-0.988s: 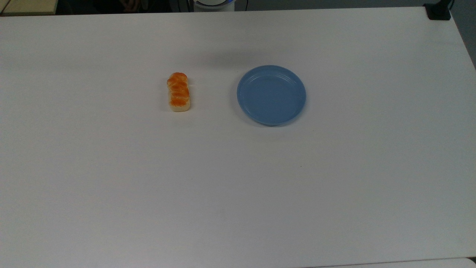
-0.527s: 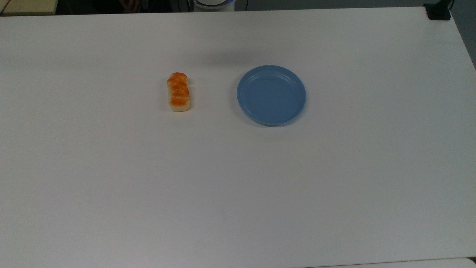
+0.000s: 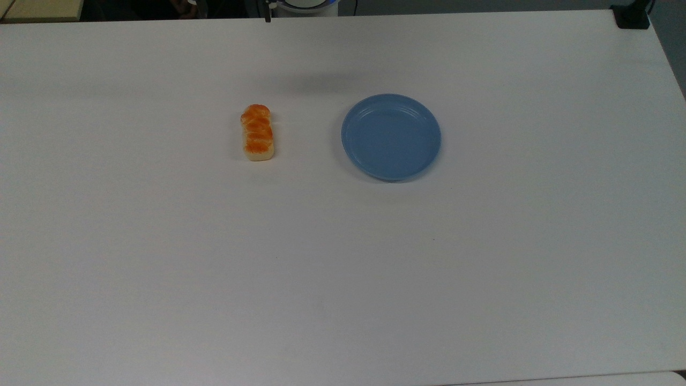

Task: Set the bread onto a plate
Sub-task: 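Lower the open gripper over the glazed bread roll, then close the gripper on the bread roll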

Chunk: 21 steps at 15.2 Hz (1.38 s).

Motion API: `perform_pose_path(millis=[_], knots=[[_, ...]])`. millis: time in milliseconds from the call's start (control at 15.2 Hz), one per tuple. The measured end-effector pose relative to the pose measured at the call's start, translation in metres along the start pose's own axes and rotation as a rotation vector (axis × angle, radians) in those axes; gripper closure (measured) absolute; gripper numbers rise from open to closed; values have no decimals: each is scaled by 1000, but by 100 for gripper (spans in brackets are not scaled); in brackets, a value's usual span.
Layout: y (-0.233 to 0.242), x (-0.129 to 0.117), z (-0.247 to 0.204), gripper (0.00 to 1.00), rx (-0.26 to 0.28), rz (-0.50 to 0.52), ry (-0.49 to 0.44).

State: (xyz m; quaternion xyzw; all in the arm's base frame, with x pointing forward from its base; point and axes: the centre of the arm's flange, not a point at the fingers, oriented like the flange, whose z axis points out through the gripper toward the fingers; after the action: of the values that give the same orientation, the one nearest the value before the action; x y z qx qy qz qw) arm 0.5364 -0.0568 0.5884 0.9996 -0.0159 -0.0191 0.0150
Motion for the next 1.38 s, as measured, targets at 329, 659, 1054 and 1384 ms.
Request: perform_pose_path(millis=[329, 659, 1054, 1384], knots=[[-3, 8, 65, 0, -3, -20, 65], [0, 4, 126, 0, -4, -35, 97], [3, 5, 188, 0, -14, -38, 84], [8, 22, 235, 0, -25, -48, 94]])
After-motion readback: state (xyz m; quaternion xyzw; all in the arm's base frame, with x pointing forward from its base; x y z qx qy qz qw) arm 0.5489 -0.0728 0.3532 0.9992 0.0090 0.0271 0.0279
